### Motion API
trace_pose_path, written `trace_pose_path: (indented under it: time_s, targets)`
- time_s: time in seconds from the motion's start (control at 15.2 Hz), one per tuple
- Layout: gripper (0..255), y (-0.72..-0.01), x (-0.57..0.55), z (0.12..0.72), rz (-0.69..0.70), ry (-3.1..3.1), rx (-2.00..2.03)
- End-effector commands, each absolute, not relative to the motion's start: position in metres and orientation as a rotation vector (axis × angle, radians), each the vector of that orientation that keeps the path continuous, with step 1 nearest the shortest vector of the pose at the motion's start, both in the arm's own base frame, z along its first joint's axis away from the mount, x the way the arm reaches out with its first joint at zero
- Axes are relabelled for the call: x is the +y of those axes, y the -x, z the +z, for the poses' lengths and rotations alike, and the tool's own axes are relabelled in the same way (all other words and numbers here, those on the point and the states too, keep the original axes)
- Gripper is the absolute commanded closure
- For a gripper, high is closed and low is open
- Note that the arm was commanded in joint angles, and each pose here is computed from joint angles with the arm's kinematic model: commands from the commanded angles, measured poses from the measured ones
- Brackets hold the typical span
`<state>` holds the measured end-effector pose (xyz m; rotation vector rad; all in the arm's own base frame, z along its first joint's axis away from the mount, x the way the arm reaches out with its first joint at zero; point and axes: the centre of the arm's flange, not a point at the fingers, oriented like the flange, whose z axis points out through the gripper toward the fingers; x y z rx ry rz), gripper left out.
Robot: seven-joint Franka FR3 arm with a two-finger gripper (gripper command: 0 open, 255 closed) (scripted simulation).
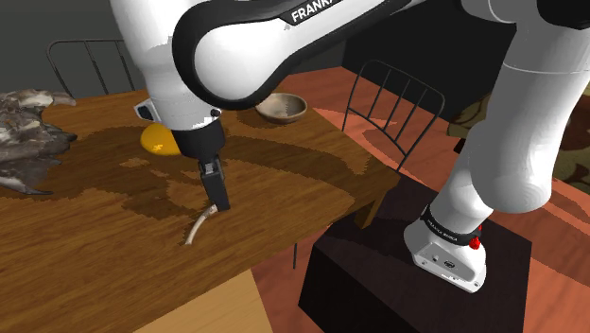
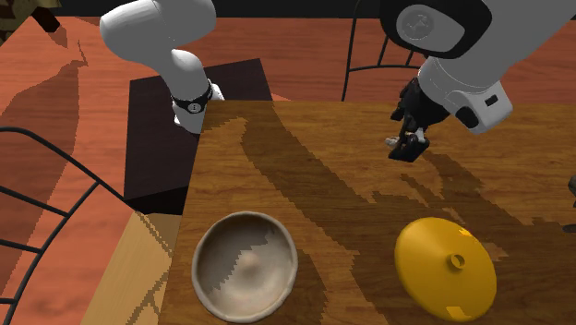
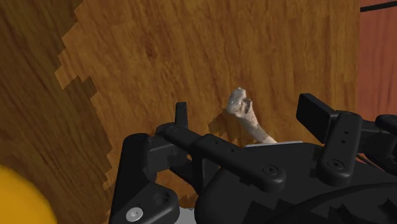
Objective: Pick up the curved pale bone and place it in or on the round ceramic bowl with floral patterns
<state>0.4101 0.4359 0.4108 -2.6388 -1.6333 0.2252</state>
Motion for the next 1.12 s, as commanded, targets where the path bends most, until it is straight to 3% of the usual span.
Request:
trace_pose_path:
  time_s: [0.0,0.59,0.66,1.06]
  targets:
    - [0,-0.4087,0.4355,0.4007,0.225,2.638,-1.635]
    - [0,-0.4075,0.4351,0.3925,0.225,2.638,-1.635]
    - [255,-0.4075,0.4351,0.3925,0.225,2.638,-1.635]
    - [255,-0.4078,0.4349,0.3936,0.225,2.638,-1.635]
